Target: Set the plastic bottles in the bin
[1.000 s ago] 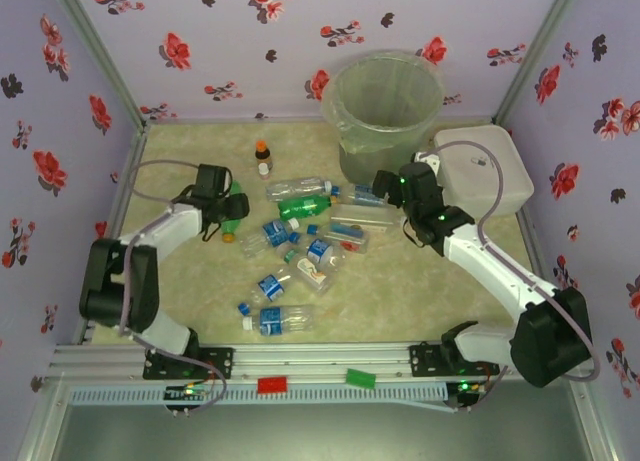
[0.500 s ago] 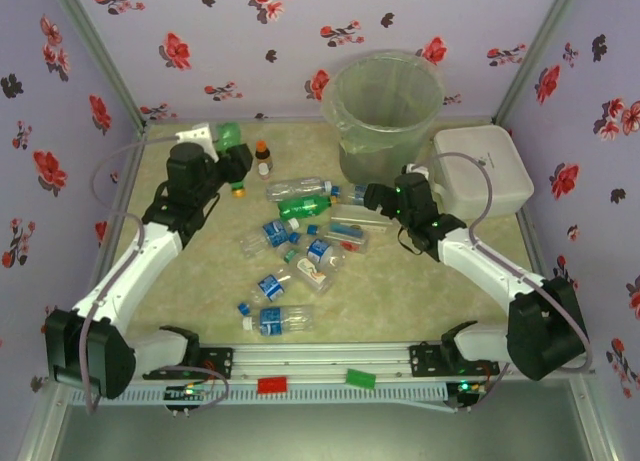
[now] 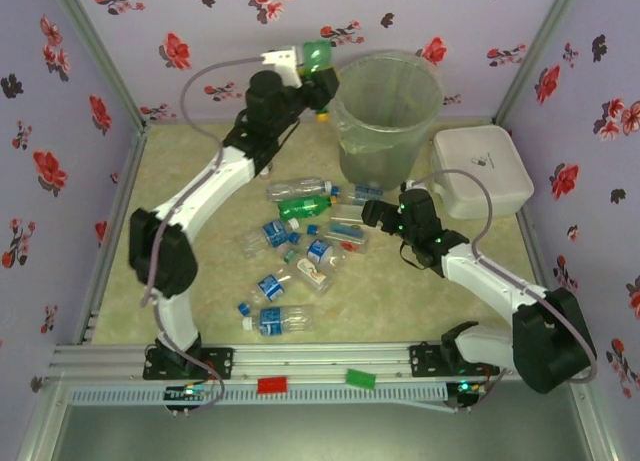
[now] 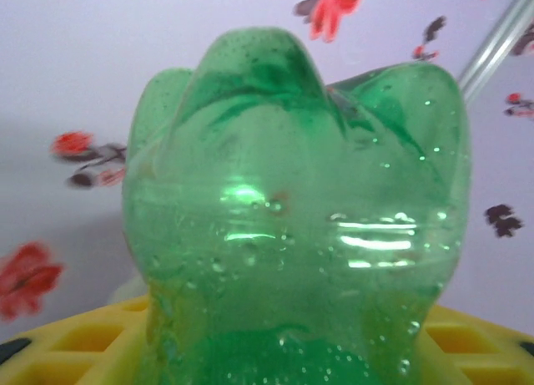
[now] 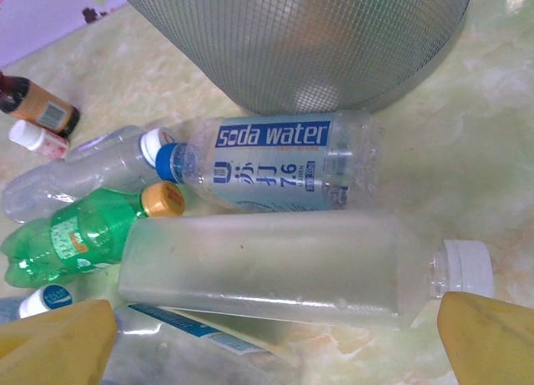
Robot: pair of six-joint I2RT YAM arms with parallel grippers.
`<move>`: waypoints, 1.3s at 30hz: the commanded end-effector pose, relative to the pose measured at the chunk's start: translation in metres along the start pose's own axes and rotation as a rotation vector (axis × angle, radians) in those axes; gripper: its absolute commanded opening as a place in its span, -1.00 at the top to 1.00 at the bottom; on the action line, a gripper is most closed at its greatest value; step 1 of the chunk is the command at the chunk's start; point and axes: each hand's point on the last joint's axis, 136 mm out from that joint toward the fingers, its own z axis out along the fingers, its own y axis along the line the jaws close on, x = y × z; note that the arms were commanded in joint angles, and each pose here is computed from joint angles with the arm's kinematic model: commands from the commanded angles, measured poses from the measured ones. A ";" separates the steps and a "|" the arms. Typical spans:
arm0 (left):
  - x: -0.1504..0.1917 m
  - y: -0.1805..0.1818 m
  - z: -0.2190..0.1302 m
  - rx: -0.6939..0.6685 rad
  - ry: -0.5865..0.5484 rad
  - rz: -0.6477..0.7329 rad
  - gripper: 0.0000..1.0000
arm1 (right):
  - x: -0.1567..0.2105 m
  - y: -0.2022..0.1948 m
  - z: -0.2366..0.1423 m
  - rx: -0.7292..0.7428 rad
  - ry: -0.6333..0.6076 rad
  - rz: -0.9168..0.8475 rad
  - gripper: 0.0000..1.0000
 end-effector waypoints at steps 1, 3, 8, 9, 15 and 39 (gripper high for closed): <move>-0.015 -0.041 0.026 0.137 -0.074 -0.018 -0.07 | -0.009 0.016 -0.009 -0.077 -0.047 0.019 -0.99; -0.010 -0.050 0.045 0.182 -0.096 -0.046 -0.07 | -0.009 0.019 -0.011 -0.096 -0.058 0.012 -0.99; 0.004 -0.060 0.080 0.297 -0.178 -0.132 -0.08 | -0.007 0.021 -0.013 -0.108 -0.050 -0.015 -0.99; 0.008 -0.061 0.084 0.307 -0.196 -0.137 -0.08 | -0.005 0.022 -0.013 -0.111 -0.043 -0.022 -0.99; 0.039 -0.061 0.098 0.278 -0.197 -0.080 -0.15 | -0.004 0.018 -0.018 -0.093 -0.037 -0.045 -0.99; -0.036 -0.091 0.007 0.291 -0.204 0.103 -0.99 | 0.011 0.021 -0.014 -0.081 0.079 -0.270 -0.99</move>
